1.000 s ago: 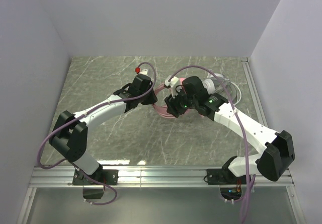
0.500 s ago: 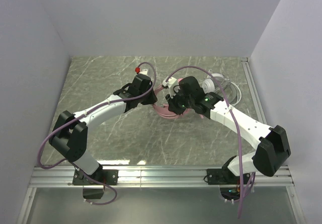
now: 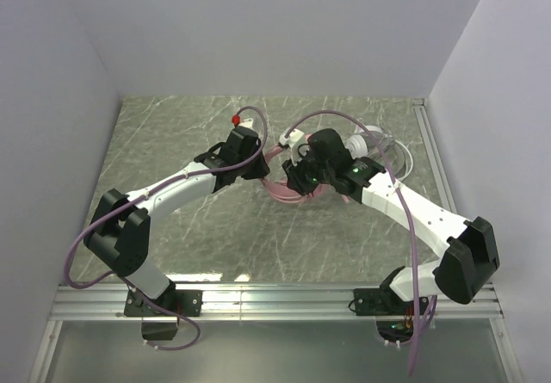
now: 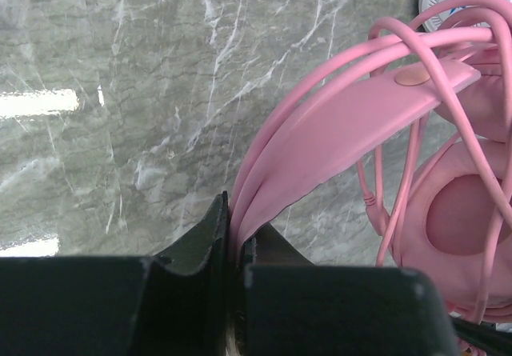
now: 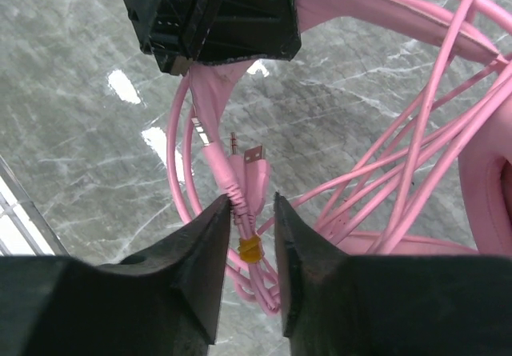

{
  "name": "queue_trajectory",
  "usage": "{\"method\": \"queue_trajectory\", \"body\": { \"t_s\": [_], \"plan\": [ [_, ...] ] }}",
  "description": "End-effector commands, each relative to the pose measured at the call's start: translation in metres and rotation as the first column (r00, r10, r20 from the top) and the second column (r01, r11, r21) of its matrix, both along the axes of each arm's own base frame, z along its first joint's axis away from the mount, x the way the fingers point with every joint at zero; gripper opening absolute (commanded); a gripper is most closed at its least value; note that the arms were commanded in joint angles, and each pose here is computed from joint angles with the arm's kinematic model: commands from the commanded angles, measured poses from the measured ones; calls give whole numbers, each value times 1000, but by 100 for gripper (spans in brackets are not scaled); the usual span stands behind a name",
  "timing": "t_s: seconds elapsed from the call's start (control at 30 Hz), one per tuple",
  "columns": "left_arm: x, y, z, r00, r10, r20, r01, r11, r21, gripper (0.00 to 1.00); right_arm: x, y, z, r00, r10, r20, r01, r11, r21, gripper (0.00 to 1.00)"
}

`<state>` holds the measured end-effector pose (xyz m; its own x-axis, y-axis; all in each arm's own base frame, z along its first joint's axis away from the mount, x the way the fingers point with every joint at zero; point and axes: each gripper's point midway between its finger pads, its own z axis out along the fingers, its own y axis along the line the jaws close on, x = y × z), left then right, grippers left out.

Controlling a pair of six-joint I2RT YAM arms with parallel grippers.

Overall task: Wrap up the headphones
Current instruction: Wrap the headphone cable with the right arm

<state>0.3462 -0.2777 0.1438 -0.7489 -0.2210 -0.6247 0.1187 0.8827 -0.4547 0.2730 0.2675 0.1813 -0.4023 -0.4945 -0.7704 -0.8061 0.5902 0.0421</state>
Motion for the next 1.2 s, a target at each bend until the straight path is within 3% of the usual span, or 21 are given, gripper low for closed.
{"method": "queue_trajectory", "body": {
  "t_s": [0.0, 0.5, 0.93, 1.17],
  "plan": [
    [20, -25, 65, 990, -9, 142, 32, 986, -161, 0, 7, 5, 40, 996, -11, 88, 5, 998, 68, 35],
    [20, -27, 64, 990, -13, 143, 37, 985, -166, 0, 10, 7, 40, 997, -22, 79, 17, 998, 68, 0],
    [18, -31, 57, 992, -22, 128, 43, 987, -158, 0, 34, 15, 73, 991, -88, 102, 78, 992, 97, 0],
    [16, -33, 59, 991, -28, 132, 49, 986, -160, 0, 51, 22, 63, 988, -132, 76, 126, 989, 76, 0]
  ]
}}
